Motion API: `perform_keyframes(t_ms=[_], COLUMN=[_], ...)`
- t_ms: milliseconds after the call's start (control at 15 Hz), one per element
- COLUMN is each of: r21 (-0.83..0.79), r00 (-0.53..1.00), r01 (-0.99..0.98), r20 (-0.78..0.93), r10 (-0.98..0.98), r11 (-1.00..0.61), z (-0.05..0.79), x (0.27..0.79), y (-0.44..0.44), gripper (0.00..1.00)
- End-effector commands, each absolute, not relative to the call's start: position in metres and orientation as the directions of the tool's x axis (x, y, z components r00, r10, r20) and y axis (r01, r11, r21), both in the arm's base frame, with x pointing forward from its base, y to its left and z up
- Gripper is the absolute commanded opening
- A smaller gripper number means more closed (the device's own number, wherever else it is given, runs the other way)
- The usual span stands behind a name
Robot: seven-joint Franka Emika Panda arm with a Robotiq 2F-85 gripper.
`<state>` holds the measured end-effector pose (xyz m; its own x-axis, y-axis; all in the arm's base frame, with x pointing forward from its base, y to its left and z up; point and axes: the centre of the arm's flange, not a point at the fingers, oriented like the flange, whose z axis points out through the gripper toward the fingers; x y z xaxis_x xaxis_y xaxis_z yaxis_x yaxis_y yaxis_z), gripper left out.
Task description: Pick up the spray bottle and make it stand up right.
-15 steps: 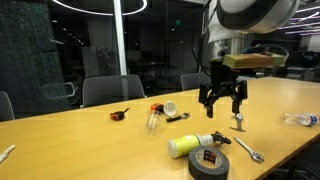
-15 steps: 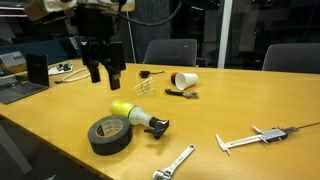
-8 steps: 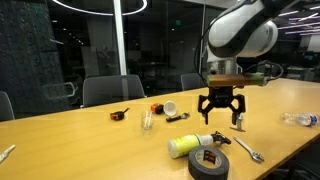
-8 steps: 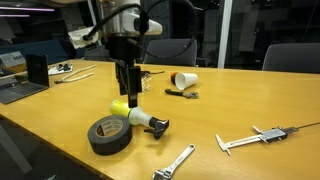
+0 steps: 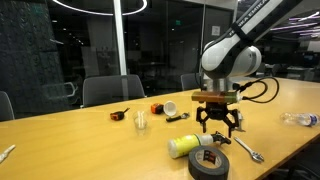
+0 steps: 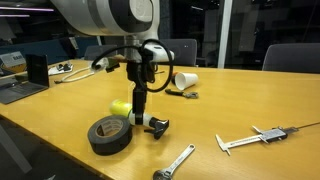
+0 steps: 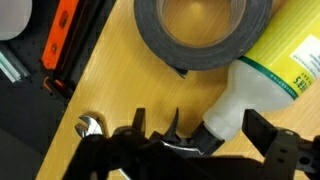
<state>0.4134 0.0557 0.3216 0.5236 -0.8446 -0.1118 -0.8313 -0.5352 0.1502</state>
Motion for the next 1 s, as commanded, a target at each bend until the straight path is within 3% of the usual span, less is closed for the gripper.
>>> perform_keyframes(t_ms=[0, 467, 933], r21=[0.171, 0.204, 0.259], r00=[0.346, -0.037, -0.386], r01=[-0.919, -0.978, -0.884], r20=[-0.078, -0.021, 0.069], r10=[-0.935, -0.999, -0.92], r11=[-0.354, 0.032, 0.39], z=[0.323, 0.315, 0.285], x=[0.433, 0.45, 0.442], y=[0.052, 0.059, 0.074], gripper=[1.0, 1.0, 1.0])
